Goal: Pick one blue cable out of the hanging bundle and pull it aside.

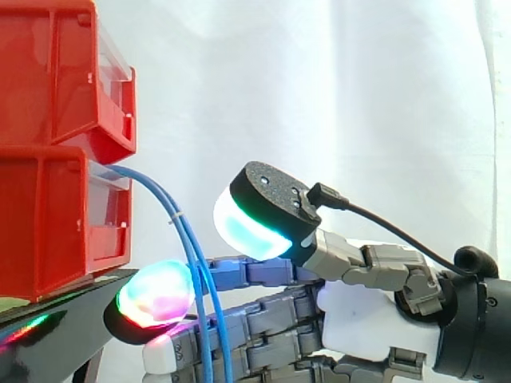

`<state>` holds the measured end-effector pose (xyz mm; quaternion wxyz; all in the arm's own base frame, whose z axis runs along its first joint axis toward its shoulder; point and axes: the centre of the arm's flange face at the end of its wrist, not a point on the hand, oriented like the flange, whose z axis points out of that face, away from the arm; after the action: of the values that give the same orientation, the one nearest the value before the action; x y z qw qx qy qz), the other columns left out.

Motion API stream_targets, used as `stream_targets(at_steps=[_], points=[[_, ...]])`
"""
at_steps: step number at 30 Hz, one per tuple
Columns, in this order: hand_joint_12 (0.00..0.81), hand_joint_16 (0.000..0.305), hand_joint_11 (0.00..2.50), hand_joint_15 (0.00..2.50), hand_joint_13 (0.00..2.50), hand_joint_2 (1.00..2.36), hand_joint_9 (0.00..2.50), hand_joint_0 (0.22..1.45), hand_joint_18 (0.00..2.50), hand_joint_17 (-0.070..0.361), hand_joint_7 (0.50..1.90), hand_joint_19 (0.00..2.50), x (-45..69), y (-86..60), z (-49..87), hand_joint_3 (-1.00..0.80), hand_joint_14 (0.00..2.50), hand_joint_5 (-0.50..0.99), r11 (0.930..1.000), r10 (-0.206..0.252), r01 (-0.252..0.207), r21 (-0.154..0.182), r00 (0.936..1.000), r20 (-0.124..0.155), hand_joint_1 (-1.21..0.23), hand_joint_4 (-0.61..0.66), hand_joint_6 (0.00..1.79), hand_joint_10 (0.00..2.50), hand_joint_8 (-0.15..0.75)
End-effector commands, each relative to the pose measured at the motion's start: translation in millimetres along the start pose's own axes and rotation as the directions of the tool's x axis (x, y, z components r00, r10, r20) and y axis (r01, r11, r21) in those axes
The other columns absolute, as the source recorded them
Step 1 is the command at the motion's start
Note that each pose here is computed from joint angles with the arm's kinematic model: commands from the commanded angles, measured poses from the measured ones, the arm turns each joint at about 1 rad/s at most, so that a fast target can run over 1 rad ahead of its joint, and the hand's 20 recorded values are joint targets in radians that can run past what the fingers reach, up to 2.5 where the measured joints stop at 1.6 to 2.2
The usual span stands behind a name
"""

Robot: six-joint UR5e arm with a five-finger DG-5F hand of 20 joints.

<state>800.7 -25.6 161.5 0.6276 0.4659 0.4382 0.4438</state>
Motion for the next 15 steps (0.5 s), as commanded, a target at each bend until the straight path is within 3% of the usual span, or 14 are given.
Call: stream_targets(at_steps=[1, 7, 15], points=[[0.254, 0.032, 0.17, 0.26, 0.66, 1.0, 0.72, 0.53, 0.39, 0.071, 1.14, 0.18, 0.4, -0.1, -0.2, -0.47, 0.01, -0.07, 1.0, 0.002, -0.002, 0.002, 0.9999, -0.01, -0.61, 0.28, 0.5, 0.01, 0.253], [0.253, 0.031, 0.19, 0.26, 0.66, 1.0, 0.72, 0.53, 0.39, 0.07, 1.18, 0.18, -2.9, -0.6, 0.3, -0.47, 0.01, -0.06, 1.0, 0.005, -0.005, 0.007, 0.9999, -0.01, -0.61, 0.26, 0.5, 0.01, 0.253], [0.252, 0.031, 0.19, 0.27, 0.67, 1.0, 0.74, 0.54, 0.4, 0.069, 1.25, 0.18, -6.3, 11.0, -0.3, -0.46, 0.01, -0.05, 0.9998, 0.001, 0.0, 0.021, 0.9998, -0.018, -0.61, 0.25, 0.5, 0.01, 0.251]])
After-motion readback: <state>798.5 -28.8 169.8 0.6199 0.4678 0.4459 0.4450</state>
